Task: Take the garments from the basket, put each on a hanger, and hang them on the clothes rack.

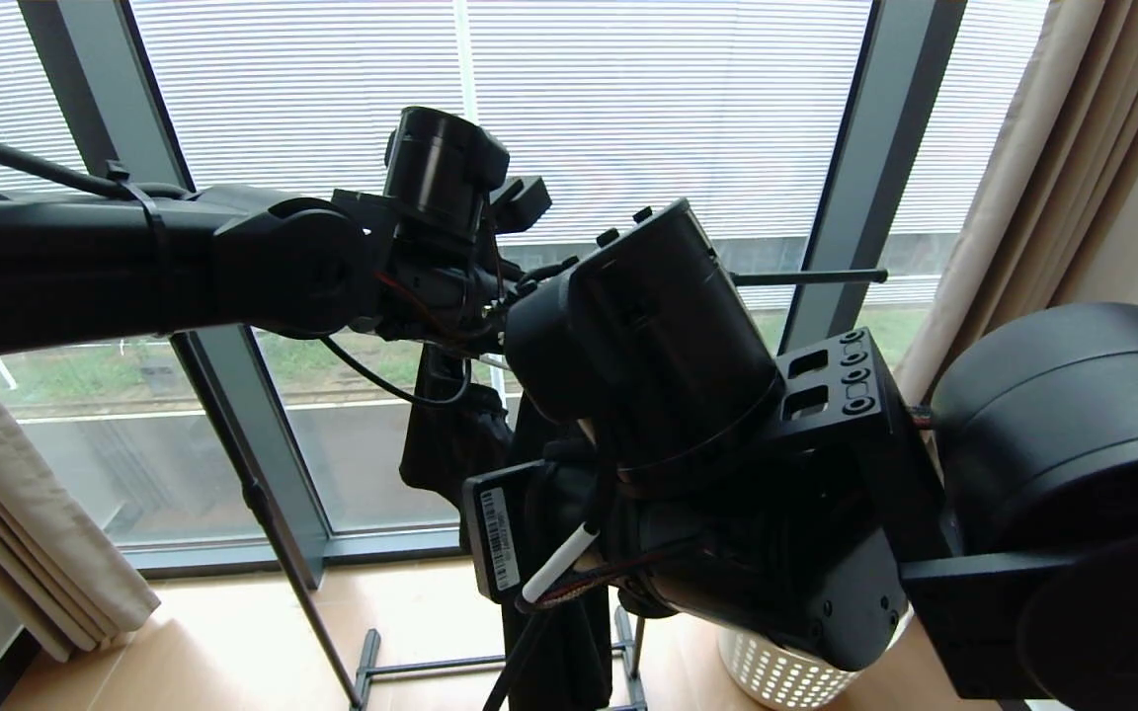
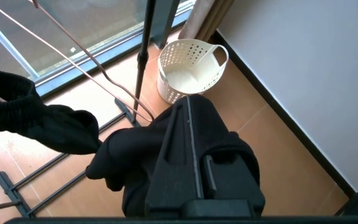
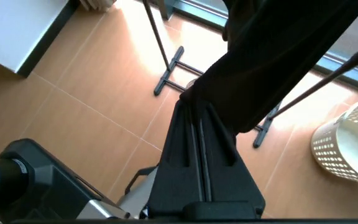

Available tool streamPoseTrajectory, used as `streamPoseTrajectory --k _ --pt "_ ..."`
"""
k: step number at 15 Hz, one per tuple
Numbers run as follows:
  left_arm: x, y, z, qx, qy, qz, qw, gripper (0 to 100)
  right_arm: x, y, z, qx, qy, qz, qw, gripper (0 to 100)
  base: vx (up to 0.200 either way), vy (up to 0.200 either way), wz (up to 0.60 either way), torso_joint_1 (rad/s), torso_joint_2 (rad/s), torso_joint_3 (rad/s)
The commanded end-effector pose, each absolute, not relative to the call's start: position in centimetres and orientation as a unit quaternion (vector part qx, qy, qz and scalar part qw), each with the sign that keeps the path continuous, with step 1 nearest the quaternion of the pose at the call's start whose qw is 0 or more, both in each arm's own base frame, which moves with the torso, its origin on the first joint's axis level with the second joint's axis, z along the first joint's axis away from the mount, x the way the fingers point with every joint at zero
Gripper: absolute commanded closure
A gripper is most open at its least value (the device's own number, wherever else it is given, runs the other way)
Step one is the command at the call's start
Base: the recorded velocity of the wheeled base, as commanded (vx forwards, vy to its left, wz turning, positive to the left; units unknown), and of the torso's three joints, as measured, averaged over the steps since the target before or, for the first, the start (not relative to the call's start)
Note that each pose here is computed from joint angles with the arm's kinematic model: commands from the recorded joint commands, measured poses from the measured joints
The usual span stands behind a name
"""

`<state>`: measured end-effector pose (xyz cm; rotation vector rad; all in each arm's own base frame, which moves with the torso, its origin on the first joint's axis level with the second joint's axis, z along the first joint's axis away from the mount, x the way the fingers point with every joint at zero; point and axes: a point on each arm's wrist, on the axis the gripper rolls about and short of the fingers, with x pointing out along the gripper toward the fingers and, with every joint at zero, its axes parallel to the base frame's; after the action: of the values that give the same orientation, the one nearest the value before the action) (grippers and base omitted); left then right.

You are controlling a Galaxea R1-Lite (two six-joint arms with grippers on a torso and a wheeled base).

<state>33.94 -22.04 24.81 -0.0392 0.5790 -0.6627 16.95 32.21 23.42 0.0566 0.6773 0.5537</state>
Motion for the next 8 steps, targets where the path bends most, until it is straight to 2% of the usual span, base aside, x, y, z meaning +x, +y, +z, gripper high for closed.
streamPoseTrajectory --k 1,2,3,6,7,8 --pt "34.0 -22.0 24.7 -0.019 0.282 -0.318 0.905 100 16.9 31.5 23.8 0.031 0.327 0.262 0.907 100 0.0 0.0 0.0 0.0 0.0 0.0" --pt "34.0 -22.0 24.7 -0.019 0.282 -0.318 0.905 100 16.9 31.5 23.8 0.031 0.327 0.262 0.907 100 0.0 0.0 0.0 0.0 0.0 0.0" --pt "34.1 -21.6 24.9 -0.02 0.281 -0.314 0.907 100 17.2 28.5 23.5 0.019 0.328 0.221 0.918 100 0.0 0.0 0.0 0.0 0.0 0.0" --pt "34.3 -20.4 25.4 -0.023 0.275 -0.301 0.913 100 17.9 24.1 22.3 -0.056 0.319 0.16 0.932 100 0.0 0.0 0.0 0.0 0.0 0.0" --pt "34.2 -19.7 25.8 -0.02 0.274 -0.296 0.915 100 19.0 22.1 21.8 -0.084 0.313 0.112 0.939 100 0.0 0.0 0.0 0.0 0.0 0.0" --pt "34.0 -19.0 26.1 -0.008 0.278 -0.292 0.915 100 20.3 21.1 21.8 -0.088 0.306 0.072 0.945 100 0.0 0.0 0.0 0.0 0.0 0.0"
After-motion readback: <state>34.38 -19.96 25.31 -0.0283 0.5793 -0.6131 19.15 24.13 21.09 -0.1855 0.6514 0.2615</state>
